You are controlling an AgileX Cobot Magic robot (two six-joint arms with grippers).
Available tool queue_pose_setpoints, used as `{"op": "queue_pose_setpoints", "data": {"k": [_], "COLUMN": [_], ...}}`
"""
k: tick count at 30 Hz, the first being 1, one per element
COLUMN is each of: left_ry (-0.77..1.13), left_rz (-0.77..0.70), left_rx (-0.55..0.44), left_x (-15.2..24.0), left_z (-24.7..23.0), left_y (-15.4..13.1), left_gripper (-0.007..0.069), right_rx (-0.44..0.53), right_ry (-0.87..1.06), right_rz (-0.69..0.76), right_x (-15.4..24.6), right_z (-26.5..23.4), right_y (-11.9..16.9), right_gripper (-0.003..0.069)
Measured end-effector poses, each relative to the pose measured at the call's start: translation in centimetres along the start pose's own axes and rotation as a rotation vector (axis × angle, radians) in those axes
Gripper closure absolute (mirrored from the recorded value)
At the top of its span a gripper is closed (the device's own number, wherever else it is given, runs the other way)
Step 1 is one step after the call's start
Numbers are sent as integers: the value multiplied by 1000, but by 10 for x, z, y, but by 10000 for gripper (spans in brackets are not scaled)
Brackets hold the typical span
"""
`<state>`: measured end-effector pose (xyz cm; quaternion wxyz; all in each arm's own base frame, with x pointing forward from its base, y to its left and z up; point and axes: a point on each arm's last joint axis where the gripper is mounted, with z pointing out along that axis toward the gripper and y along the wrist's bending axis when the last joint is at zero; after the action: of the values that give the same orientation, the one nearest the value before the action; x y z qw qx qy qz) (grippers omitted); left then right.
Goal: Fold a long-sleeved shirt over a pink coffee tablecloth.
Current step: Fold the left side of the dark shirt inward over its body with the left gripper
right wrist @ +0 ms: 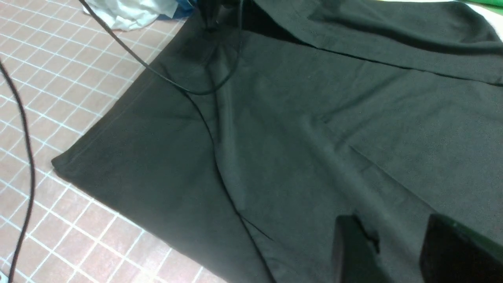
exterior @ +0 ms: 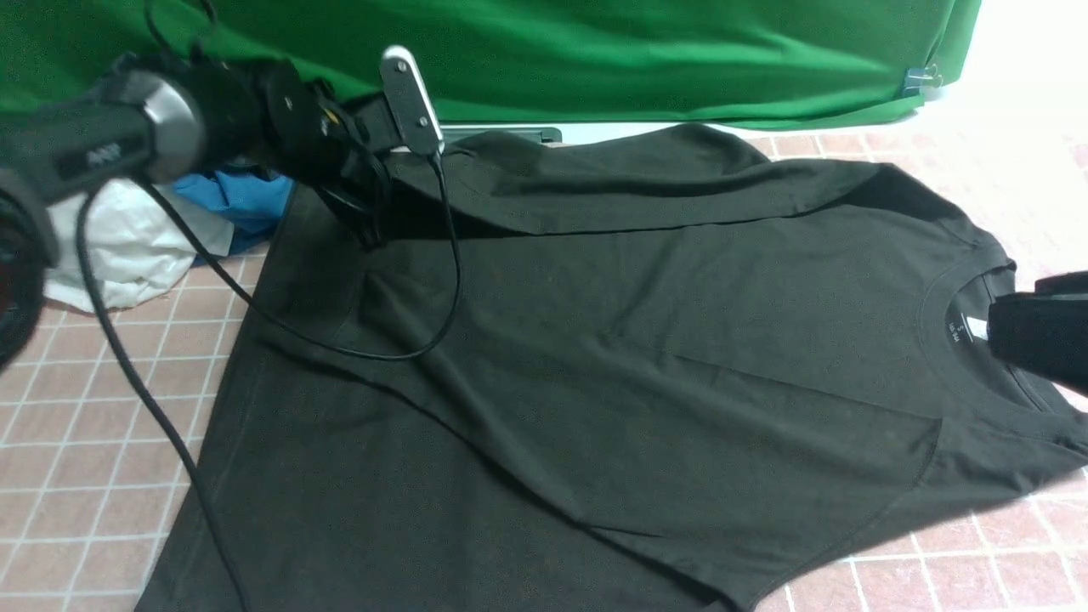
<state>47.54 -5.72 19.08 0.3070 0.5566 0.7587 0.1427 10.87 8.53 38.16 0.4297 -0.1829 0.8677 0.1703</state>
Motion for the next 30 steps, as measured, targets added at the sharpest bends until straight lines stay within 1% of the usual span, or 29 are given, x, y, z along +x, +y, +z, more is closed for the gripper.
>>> {"op": "queue_pose_setpoints", "data": {"k": [2, 7, 10, 13, 17, 21, 26, 30], "left_ry": [40, 161, 188, 187, 186, 217, 284, 279], "left_rz": [36, 89, 64, 46, 53, 78, 121, 115], "left_rx": [50, 167, 183, 171, 181, 231, 302, 300], "left_x": [1, 11, 11, 4, -1, 3, 20, 27], "left_z": [-11, -21, -31, -50, -64, -68, -72, -76], "left_y": [-1, -9, -8, -5, -10, -27, -55, -69], "left_gripper": [587, 587, 587, 587, 587, 587, 587, 571], "right_rx": [0, 0, 1, 1, 1, 1, 1, 1], "right_ry": [0, 1, 2, 2, 3, 3, 3, 3], "right_rz": [-7, -25, -33, -39, -50, -57, -65, -78], "right_x": [0, 0, 0, 0, 0, 0, 0, 0], "right_z": [0, 0, 0, 0, 0, 0, 0, 0], "right_y": [0, 0, 0, 0, 0, 0, 0, 0], "right_gripper": [420, 420, 420, 420, 420, 420, 420, 419]}}
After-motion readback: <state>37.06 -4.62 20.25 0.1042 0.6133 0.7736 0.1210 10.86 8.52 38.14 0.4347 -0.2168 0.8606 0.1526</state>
